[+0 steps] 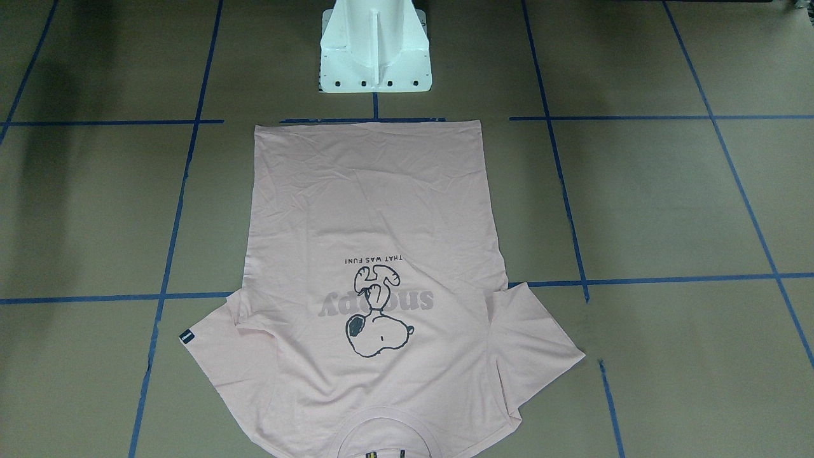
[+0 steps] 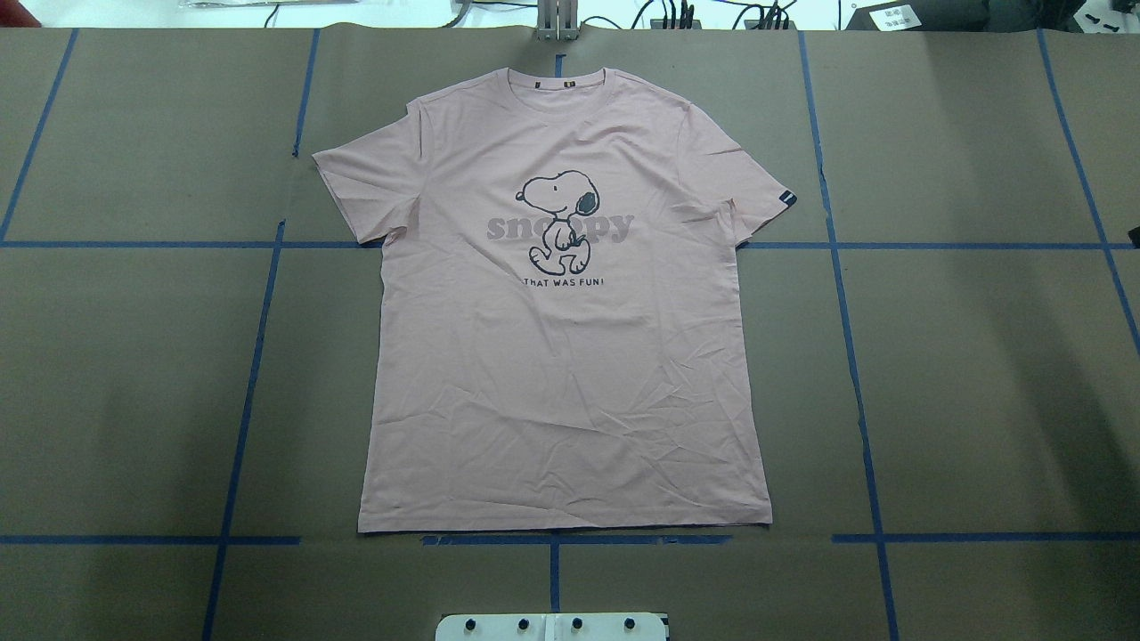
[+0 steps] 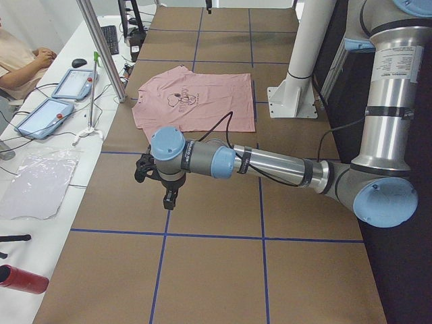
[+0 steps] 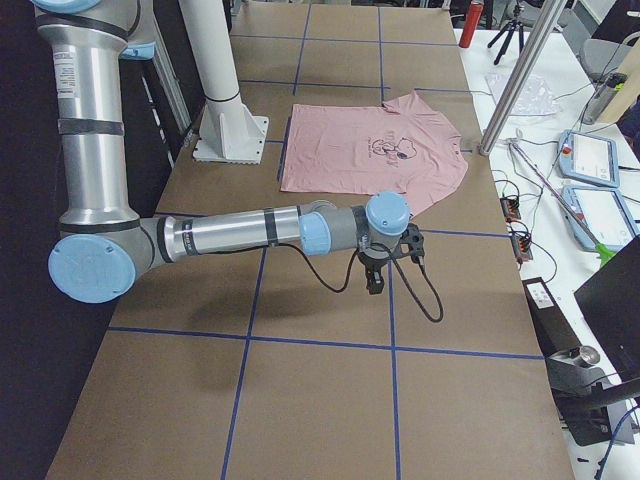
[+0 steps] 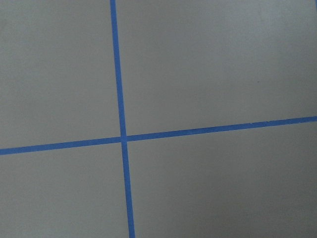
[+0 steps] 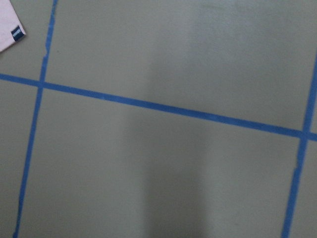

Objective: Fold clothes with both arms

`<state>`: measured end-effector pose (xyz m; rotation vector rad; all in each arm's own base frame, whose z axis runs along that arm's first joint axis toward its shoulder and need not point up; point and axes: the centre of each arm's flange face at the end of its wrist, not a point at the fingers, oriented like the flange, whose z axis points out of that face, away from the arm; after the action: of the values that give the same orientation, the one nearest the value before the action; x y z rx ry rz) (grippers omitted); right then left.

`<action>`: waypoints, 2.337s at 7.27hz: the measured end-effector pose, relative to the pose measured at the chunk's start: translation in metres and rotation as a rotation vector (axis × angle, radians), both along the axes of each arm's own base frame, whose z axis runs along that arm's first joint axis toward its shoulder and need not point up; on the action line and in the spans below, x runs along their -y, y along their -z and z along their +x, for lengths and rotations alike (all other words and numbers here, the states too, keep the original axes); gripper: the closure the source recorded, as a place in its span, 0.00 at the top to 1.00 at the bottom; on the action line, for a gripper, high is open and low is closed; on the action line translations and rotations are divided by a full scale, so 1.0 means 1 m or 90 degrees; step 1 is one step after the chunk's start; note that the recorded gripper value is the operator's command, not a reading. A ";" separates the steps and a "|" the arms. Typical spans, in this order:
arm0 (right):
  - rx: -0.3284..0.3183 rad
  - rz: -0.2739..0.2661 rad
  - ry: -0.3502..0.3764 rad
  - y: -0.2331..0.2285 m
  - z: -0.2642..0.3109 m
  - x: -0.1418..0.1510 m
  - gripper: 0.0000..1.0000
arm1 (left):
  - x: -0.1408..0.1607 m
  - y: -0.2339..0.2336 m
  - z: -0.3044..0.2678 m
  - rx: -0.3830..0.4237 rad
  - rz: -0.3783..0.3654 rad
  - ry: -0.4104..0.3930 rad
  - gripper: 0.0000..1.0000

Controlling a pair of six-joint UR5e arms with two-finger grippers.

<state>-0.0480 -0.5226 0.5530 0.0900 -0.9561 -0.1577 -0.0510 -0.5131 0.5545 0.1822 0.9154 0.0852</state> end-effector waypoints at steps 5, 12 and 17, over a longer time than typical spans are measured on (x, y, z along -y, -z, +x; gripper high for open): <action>-0.012 -0.068 -0.198 0.114 -0.271 0.114 0.69 | -0.008 0.007 0.005 -0.034 0.025 -0.009 1.00; -0.040 -0.137 -0.305 0.115 -0.346 0.122 0.66 | -0.034 0.005 0.009 -0.085 0.019 -0.022 1.00; -0.053 -0.134 -0.302 0.104 -0.354 0.115 0.06 | -0.035 0.006 0.009 -0.086 0.025 -0.023 1.00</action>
<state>-0.4024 -0.6377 0.4487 0.1127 -0.8393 0.3735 -0.0418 -0.4785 0.5489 0.2104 1.0522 0.1253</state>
